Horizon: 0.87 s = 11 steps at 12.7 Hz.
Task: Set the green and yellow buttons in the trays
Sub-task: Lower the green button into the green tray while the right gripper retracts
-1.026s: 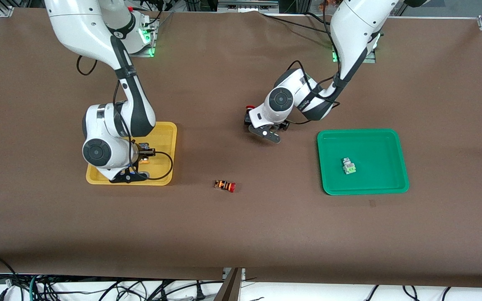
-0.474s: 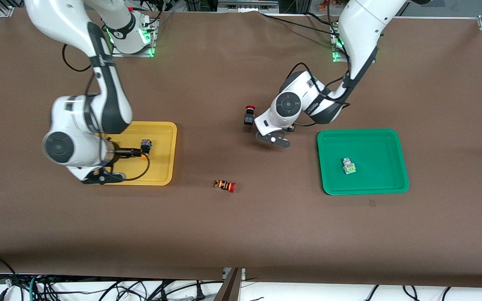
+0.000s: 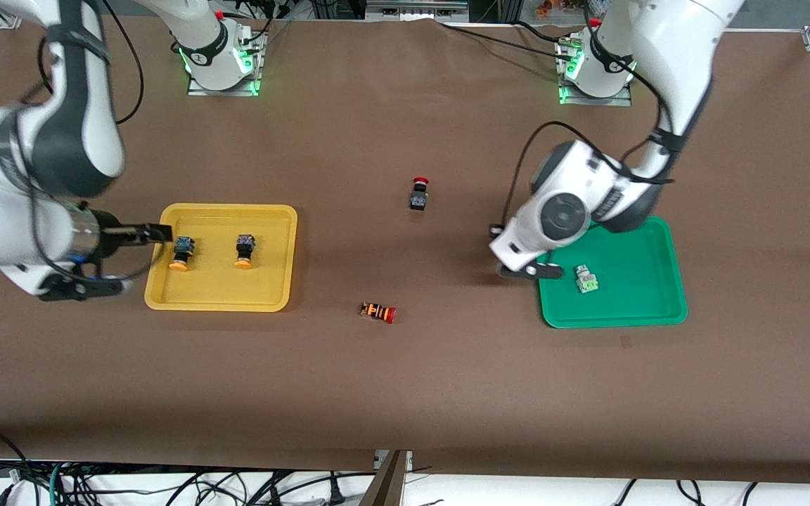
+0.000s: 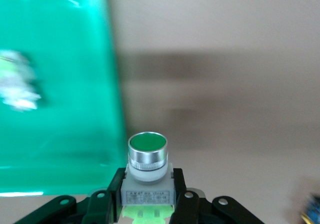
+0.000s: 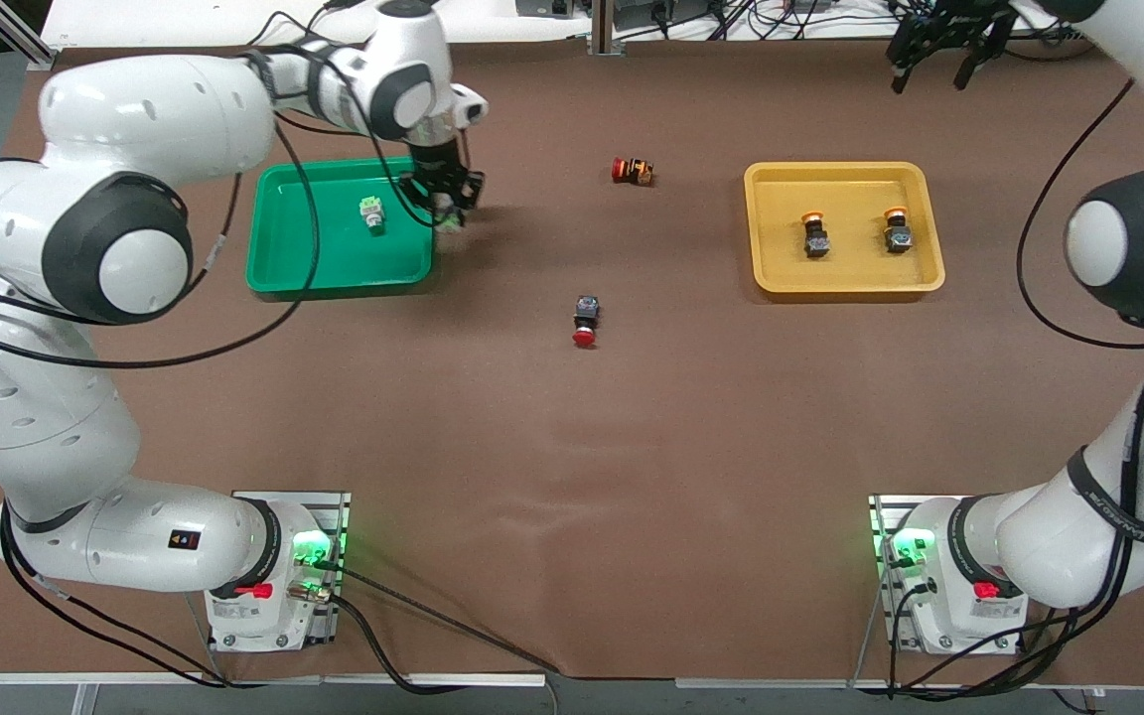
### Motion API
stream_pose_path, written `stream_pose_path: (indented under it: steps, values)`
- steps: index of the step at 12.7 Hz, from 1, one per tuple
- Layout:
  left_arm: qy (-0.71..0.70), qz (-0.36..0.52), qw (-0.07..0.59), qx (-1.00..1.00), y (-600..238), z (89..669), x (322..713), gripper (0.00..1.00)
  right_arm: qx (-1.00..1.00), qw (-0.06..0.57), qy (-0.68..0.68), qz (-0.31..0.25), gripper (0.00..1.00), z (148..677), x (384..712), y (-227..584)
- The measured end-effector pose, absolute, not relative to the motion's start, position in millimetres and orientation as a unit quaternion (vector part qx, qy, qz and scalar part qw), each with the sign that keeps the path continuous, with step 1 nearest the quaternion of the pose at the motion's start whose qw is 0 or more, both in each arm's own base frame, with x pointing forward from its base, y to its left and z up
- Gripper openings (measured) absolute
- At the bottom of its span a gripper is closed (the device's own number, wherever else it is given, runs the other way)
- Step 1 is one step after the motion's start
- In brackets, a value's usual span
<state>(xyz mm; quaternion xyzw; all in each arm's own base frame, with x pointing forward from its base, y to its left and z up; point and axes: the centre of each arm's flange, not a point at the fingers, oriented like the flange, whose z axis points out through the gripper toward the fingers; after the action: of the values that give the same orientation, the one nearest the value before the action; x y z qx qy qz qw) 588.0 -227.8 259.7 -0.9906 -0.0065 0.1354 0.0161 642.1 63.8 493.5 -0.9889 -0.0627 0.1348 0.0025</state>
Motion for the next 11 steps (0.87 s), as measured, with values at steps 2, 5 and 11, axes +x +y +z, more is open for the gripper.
stream_pose_path:
  steps: [2,5,11]
  values:
    - [0.02,0.127,0.04,-0.991,-162,254,609,0.41,-0.989,-0.021,-0.094,0.113,1.0,543,619,67]
    - [0.025,0.141,0.042,-0.989,-72,236,623,0.41,-0.992,-0.032,-0.099,0.078,1.0,596,585,61]
    - [-0.011,0.141,0.019,-0.99,-4,201,627,0.69,-0.993,-0.032,-0.088,0.066,1.0,627,557,46]
